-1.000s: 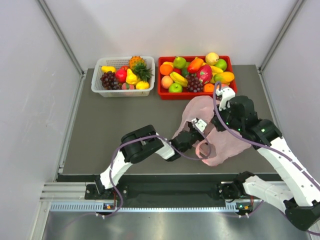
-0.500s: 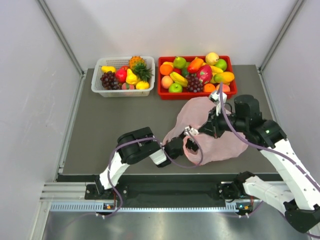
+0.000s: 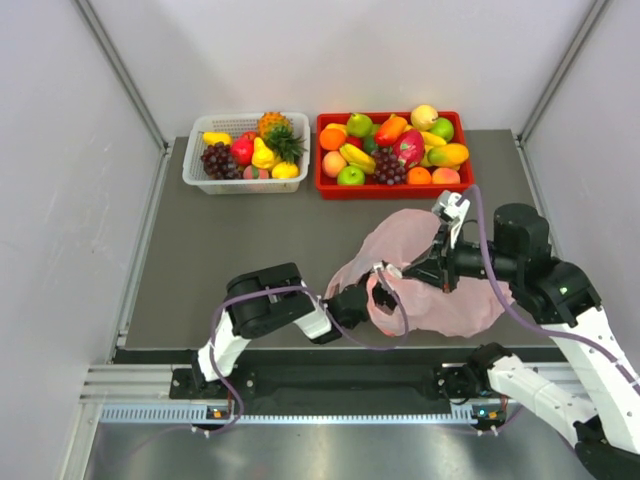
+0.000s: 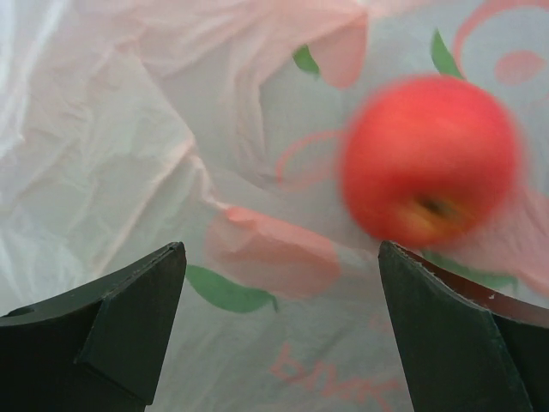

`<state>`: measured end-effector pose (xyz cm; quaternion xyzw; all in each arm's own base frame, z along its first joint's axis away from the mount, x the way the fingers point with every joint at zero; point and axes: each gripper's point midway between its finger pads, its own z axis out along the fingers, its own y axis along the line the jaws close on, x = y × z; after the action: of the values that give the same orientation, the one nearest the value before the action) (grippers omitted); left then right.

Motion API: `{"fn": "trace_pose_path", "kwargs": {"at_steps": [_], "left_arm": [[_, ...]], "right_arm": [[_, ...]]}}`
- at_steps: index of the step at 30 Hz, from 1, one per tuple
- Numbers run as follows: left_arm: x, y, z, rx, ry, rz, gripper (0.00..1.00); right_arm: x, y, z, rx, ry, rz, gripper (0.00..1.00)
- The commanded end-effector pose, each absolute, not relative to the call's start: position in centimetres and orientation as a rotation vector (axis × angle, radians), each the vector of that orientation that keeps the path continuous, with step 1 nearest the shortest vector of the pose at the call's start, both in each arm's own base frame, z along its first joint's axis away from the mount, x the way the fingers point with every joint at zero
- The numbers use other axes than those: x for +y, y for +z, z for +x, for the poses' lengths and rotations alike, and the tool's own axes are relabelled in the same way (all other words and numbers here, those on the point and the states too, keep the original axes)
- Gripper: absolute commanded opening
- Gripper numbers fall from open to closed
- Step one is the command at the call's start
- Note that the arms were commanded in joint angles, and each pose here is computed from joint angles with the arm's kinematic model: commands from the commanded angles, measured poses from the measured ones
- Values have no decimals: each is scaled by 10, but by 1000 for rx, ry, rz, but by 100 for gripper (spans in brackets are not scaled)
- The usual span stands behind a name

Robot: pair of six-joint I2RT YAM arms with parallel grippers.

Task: Untie the knot of the plastic bag and take out the fruit

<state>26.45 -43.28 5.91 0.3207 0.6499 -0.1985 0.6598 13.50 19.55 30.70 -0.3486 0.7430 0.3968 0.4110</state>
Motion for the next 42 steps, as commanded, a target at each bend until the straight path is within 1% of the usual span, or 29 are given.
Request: {"fn": "trace_pose_path", "kwargs": {"at_steps": [1,2,4,5,11,12,14,15,16,26,28,29,30,31,33,34,35,36,37,39,40,42], "left_arm": [[-453,155,283,1236,-555,464,99],[-456,141,290,1271,-514,467,99],[-470,139,300,1290,-491,460,99],[-473,126,304,1313,-470,459,99],[-497,96,312,1412,-471,532,98],[-500,95,315,1423,-483,536,97],[-500,76,322,1480,-486,552,92],[-503,75,324,1490,-503,559,89],[-501,69,329,1513,-509,553,84],[-500,46,343,1598,-505,551,80],[-499,47,344,1594,-519,554,68],[-499,49,343,1588,-528,551,59],[-495,47,341,1587,-533,552,49],[-496,61,339,1546,-563,527,32],[-487,62,335,1531,-571,513,28],[-484,72,333,1510,-583,501,26],[-482,82,332,1477,-599,479,26],[-476,78,327,1483,-595,491,25],[-475,92,323,1461,-611,481,24],[-464,95,316,1455,-601,492,22],[-462,110,311,1433,-615,484,21],[-449,110,301,1434,-611,493,20]], "right_arm": [[195,302,144,1875,976,-855,0],[196,298,145,1886,980,-851,0],[198,293,147,1901,990,-843,0],[198,293,149,1901,992,-838,0],[201,290,153,1910,1002,-820,0],[201,290,153,1914,1006,-814,0],[202,291,153,1911,1007,-812,0],[201,292,154,1908,1004,-809,0],[201,291,153,1911,1005,-810,0],[199,295,156,1906,981,-788,0],[198,294,157,1914,975,-784,0],[197,292,159,1921,962,-775,0],[196,292,160,1923,954,-770,0],[196,290,161,1929,946,-765,0],[194,289,164,1939,928,-747,0],[193,288,165,1946,920,-736,0],[190,286,169,1954,893,-718,0],[189,286,171,1955,879,-706,0],[187,286,173,1960,867,-694,0],[181,285,181,1973,810,-644,0],[178,285,184,1979,787,-619,0],[169,285,195,1994,716,-548,0]]}}
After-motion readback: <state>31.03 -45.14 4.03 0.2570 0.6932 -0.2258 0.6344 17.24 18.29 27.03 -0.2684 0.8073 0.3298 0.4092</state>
